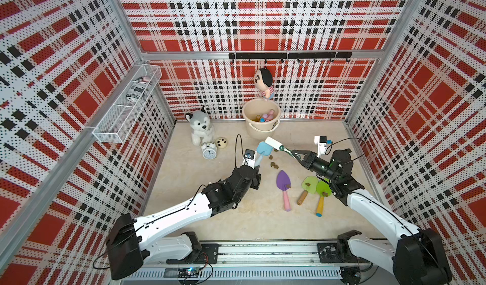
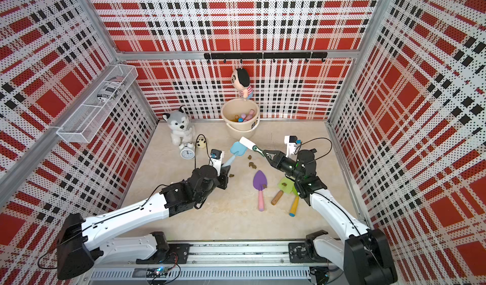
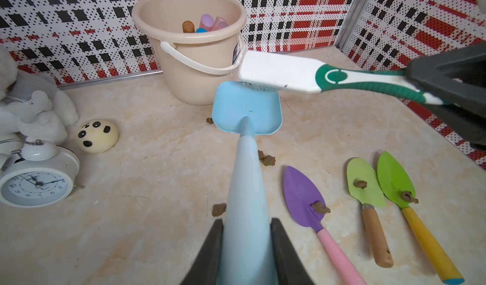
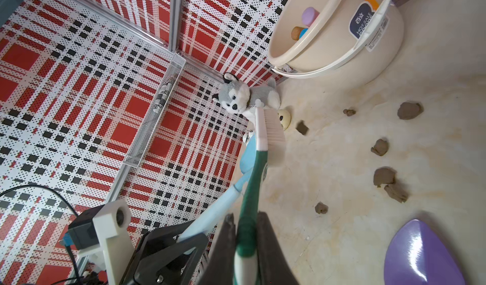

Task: Brush the soil off the hand trowel and place it into the bucket
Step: Brush off the soil from the hand trowel.

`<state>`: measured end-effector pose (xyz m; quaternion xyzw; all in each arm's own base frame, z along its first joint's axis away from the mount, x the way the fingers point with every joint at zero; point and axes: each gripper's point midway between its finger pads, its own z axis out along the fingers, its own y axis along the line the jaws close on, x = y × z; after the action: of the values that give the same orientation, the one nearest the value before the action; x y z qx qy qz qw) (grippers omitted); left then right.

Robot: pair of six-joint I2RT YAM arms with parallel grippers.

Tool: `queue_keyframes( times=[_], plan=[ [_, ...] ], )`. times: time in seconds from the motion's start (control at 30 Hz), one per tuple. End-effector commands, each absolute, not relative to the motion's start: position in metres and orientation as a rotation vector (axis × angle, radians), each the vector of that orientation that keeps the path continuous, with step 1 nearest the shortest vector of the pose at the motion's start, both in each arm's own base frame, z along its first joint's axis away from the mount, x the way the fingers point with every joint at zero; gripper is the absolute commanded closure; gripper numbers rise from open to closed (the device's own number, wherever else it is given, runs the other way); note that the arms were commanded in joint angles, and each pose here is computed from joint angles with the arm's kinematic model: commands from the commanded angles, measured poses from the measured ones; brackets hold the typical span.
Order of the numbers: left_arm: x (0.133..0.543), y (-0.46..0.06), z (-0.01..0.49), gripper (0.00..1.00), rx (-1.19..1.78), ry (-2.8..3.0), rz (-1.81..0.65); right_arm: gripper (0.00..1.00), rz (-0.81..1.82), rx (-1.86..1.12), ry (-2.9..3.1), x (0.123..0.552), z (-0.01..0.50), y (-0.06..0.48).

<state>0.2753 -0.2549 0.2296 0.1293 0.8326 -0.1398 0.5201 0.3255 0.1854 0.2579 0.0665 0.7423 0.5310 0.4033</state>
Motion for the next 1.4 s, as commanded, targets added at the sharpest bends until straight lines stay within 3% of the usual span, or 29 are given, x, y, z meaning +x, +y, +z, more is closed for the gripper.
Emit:
queue_keyframes(
  times=[0.0,0.2,0.43,0.9,1.13,1.37],
  plan=[
    [0.276,-0.254,0.245,1.00,0.286,1.946,-0.356,1.00,1.286,0.177,1.828,0.328,0.271,0.173],
    [0.274,-0.248,0.257,1.00,0.253,1.938,-0.378,1.00,1.182,0.115,1.774,0.330,0.285,0.158],
    [0.271,-0.234,0.305,1.00,0.169,1.959,-0.580,1.00,0.574,-0.283,1.678,0.325,0.270,0.131],
    [0.265,-0.242,0.336,1.00,0.342,2.091,-0.807,1.00,-0.207,-1.417,1.130,0.248,0.240,0.239],
    [0.266,-0.236,0.318,1.00,0.428,2.188,-0.659,1.00,-0.477,-1.498,0.898,0.243,0.258,0.252],
    [0.261,-0.233,0.316,1.00,0.458,2.198,-0.635,1.00,-0.557,-1.482,0.878,0.249,0.272,0.249]
  ],
)
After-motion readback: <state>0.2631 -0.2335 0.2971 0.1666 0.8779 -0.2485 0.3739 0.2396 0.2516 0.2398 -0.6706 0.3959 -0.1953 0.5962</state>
